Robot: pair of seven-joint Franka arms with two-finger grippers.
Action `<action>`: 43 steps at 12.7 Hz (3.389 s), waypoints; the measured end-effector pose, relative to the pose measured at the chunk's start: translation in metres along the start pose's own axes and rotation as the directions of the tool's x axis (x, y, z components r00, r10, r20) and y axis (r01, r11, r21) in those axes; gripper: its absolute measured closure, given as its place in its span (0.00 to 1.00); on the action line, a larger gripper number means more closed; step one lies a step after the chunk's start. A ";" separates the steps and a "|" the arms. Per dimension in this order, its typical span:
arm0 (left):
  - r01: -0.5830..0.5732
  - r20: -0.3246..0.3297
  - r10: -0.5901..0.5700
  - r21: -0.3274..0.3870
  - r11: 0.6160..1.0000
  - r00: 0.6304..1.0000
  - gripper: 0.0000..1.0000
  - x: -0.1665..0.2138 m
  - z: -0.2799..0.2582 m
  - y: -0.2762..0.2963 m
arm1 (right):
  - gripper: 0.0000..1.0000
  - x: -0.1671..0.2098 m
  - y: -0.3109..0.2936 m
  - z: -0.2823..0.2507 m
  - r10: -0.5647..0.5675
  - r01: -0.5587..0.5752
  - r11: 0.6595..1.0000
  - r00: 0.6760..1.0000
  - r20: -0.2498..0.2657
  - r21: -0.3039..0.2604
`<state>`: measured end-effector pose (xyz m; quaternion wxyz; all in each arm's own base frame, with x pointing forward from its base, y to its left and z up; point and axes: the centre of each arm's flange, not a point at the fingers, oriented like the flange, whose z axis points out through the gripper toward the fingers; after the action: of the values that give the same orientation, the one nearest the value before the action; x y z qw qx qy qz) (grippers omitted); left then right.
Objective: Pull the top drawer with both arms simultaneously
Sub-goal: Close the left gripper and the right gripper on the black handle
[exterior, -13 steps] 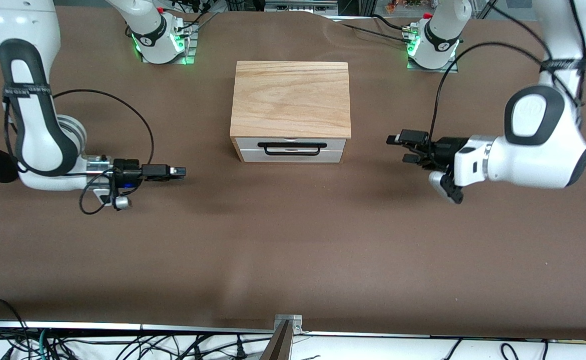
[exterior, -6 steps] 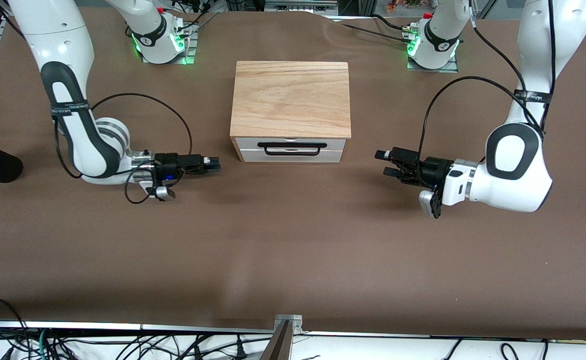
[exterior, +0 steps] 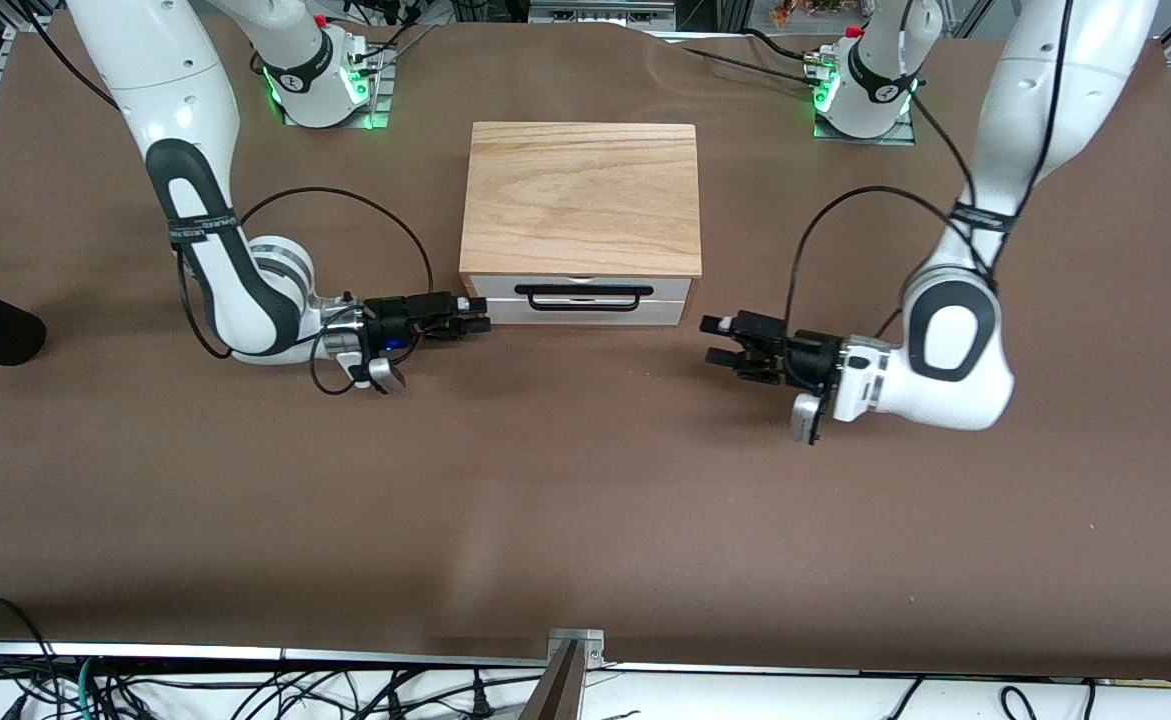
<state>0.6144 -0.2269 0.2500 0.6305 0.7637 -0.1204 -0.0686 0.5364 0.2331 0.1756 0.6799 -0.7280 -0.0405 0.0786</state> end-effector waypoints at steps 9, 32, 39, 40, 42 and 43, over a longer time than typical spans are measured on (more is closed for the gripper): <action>0.107 -0.038 -0.112 -0.124 0.987 0.993 0.35 -0.035 0.070 -0.034 | 0.00 -0.016 0.026 0.044 -0.030 0.031 0.993 0.999 -0.013 0.111; 0.091 -0.017 -0.094 -0.144 0.985 0.995 0.82 -0.056 0.094 -0.072 | 0.62 -0.014 0.036 0.061 -0.092 0.097 0.990 0.994 -0.058 0.107; 0.090 -0.018 -0.093 -0.144 0.985 0.995 0.82 -0.055 0.094 -0.071 | 0.81 -0.013 0.033 0.061 -0.109 0.115 0.987 0.992 -0.062 0.108; 0.090 -0.018 -0.093 -0.144 0.985 0.995 0.82 -0.055 0.094 -0.071 | 0.81 -0.013 0.033 0.061 -0.109 0.115 0.988 0.992 -0.062 0.107; 0.089 -0.018 -0.093 -0.144 0.986 0.996 0.82 -0.055 0.094 -0.071 | 0.81 -0.013 0.033 0.061 -0.109 0.115 0.988 0.992 -0.062 0.107; 0.089 -0.019 -0.092 -0.144 0.986 0.996 0.82 -0.055 0.094 -0.071 | 0.81 -0.013 0.033 0.061 -0.109 0.115 0.988 0.992 -0.063 0.107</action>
<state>0.5446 -0.2882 0.1595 0.6814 0.7220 -0.0724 -0.0960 0.5116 0.2885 0.1394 0.7233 -0.6878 -0.0577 0.0217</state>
